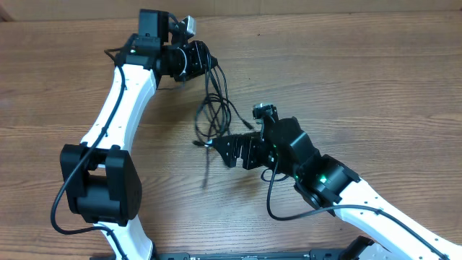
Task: Untangle cables
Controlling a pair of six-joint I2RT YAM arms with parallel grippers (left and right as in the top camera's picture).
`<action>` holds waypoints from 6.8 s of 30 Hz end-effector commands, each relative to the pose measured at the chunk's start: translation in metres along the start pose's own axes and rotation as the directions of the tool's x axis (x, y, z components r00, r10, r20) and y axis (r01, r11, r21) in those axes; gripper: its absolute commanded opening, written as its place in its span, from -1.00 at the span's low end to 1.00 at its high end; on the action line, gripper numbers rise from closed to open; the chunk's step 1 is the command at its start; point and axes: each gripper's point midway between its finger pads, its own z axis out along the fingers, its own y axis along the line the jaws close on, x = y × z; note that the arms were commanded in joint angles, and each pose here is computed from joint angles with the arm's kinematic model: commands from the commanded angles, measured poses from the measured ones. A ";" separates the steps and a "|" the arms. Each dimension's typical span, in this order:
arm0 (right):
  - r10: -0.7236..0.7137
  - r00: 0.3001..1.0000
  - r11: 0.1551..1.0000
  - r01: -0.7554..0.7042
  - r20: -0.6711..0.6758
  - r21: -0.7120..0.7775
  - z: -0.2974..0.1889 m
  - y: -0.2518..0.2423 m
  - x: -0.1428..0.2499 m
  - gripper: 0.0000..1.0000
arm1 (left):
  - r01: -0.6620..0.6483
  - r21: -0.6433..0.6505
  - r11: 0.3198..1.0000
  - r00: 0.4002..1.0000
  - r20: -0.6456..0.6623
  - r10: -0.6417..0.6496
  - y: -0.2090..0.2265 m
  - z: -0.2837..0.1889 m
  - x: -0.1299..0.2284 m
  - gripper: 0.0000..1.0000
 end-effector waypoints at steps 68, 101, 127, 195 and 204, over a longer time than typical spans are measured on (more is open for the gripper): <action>0.134 0.984 0.796 -0.035 -0.119 0.605 -0.030 -0.228 0.006 -0.92 | 0.367 0.013 0.930 0.896 0.265 -0.357 0.065 -0.106 -0.075 -0.92; 0.437 0.896 0.800 -0.427 0.079 0.422 -0.062 -0.230 -0.031 0.73 | -0.199 -0.373 0.906 0.980 -0.100 0.174 0.065 -0.053 0.014 -0.56; 0.441 0.895 0.798 -0.422 0.060 0.430 -0.060 -0.228 -0.025 1.00 | 0.290 -0.566 0.771 0.953 0.099 -0.286 0.131 0.002 0.083 0.54; 0.202 0.928 0.391 -0.368 0.312 0.844 -0.040 -0.315 -0.007 0.96 | -0.444 0.205 0.872 0.891 0.204 0.405 -0.116 -0.117 0.094 -0.92; 0.399 0.786 0.134 -0.560 0.473 0.817 -0.128 -0.389 0.012 0.92 | -0.201 -0.255 0.946 0.853 0.429 0.297 -0.018 -0.194 0.030 -0.92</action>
